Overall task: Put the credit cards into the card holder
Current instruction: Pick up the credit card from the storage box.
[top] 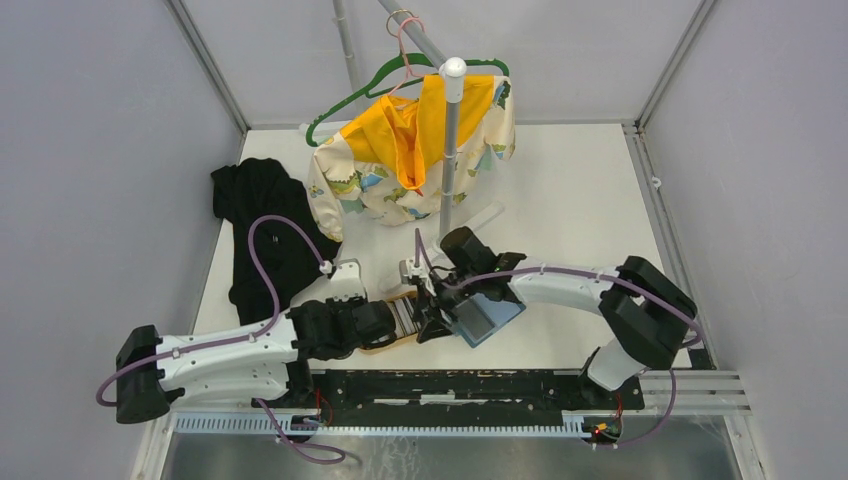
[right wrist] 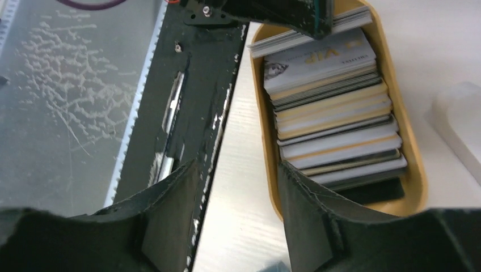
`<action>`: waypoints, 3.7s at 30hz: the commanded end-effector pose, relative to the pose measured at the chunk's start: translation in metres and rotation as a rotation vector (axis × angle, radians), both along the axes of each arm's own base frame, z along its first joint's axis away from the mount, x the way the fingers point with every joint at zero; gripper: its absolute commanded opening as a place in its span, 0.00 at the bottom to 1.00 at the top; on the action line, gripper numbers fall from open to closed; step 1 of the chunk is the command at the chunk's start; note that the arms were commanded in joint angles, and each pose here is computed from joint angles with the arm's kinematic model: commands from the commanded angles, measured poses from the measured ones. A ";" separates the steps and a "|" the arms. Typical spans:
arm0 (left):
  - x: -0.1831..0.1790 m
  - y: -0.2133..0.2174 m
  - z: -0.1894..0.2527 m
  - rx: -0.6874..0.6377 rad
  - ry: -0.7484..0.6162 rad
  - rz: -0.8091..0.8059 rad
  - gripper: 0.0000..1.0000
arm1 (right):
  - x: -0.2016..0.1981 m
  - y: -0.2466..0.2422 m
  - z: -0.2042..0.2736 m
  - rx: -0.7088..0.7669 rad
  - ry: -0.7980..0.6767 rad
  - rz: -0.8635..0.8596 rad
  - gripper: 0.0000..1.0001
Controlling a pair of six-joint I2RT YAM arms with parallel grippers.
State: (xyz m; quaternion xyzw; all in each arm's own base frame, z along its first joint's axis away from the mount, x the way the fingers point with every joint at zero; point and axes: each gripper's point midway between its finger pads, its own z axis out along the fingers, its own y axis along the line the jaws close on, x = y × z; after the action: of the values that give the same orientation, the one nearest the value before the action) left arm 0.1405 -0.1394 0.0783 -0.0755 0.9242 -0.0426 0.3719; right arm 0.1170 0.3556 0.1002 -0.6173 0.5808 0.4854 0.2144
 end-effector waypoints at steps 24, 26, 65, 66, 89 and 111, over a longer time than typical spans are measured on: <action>0.009 -0.033 0.019 -0.146 -0.078 -0.096 0.42 | 0.051 0.029 0.008 -0.038 0.074 -0.563 0.61; 0.011 -0.033 0.024 -0.151 -0.095 -0.099 0.45 | 0.049 0.022 -0.002 -0.062 0.100 -0.601 0.62; 0.001 0.002 -0.006 0.059 0.014 0.032 0.25 | 0.063 0.030 -0.055 -0.319 0.216 -1.006 0.69; 0.001 0.002 -0.006 0.060 0.014 0.032 0.25 | 0.060 0.031 -0.057 -0.323 0.227 -1.003 0.69; 0.003 0.000 0.000 0.028 -0.006 0.022 0.22 | 0.026 0.062 -0.006 -0.072 0.541 -0.721 0.62; 0.002 -0.004 -0.003 0.009 0.000 0.005 0.20 | 0.021 0.073 -0.020 -0.095 0.645 -0.660 0.63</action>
State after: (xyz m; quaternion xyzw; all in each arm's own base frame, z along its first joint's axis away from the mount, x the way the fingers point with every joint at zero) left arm 0.1371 -0.1355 0.0672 -0.0654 0.9311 -0.0158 0.3585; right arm 0.1335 0.4188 0.0591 -0.2228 0.8281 0.4983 0.1280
